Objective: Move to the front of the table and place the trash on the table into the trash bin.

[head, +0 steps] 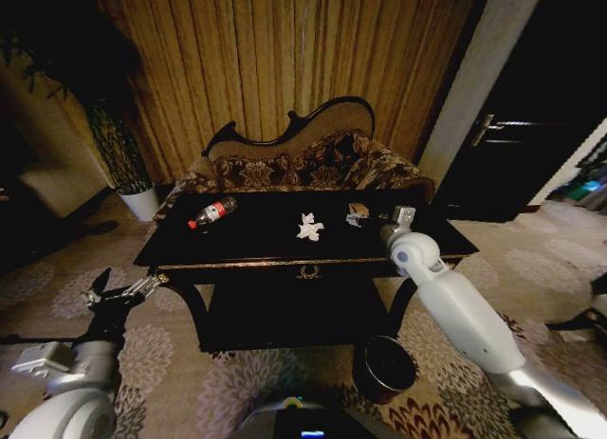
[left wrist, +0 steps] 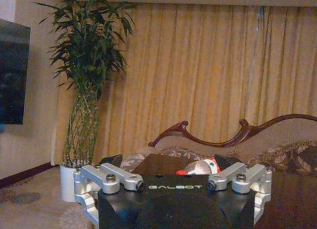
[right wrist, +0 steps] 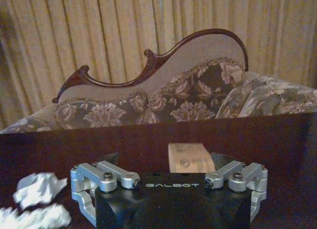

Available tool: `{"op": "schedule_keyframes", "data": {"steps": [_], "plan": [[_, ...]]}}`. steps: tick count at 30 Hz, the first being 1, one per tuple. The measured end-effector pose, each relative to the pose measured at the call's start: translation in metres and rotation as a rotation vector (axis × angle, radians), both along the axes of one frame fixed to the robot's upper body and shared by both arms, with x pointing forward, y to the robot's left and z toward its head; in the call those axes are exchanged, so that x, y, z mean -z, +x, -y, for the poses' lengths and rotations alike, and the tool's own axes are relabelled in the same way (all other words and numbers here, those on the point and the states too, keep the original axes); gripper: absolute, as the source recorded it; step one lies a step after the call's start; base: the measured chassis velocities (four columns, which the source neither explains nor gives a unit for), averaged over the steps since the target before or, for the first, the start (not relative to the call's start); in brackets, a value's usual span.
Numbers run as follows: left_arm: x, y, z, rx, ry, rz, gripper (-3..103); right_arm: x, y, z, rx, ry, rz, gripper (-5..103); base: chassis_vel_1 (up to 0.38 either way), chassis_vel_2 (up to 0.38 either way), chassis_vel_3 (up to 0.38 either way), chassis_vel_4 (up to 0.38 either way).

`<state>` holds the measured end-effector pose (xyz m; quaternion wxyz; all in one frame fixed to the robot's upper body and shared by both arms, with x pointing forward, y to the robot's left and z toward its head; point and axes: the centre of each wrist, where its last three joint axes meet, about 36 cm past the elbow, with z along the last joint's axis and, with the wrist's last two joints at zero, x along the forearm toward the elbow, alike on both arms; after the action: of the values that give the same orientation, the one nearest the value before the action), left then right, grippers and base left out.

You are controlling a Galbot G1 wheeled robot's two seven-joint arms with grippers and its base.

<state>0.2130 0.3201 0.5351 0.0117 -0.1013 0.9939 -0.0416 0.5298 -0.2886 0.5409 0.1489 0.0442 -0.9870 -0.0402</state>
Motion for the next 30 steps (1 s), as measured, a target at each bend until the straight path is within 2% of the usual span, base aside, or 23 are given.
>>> {"op": "schedule_keyframes", "data": {"steps": [7, 15, 30], "plan": [[0.000, 0.000, 0.000, 0.001, 0.002, 0.006, 100, -0.002, 0.020, -0.002, 0.010, -0.010, -0.002, 100, 0.000, 0.000, 0.000, 0.000], [0.000, 0.000, 0.000, -0.007, -0.005, 0.011, 100, -0.013, 0.044, -0.013, 0.018, -0.037, -0.076, 100, 0.000, 0.000, 0.000, 0.000], [-0.003, -0.003, -0.007, -0.034, -0.014, 0.027, 100, -0.004, 0.058, -0.011, 0.044, -0.106, -0.155, 100, 0.000, 0.000, 0.000, 0.000]]}}
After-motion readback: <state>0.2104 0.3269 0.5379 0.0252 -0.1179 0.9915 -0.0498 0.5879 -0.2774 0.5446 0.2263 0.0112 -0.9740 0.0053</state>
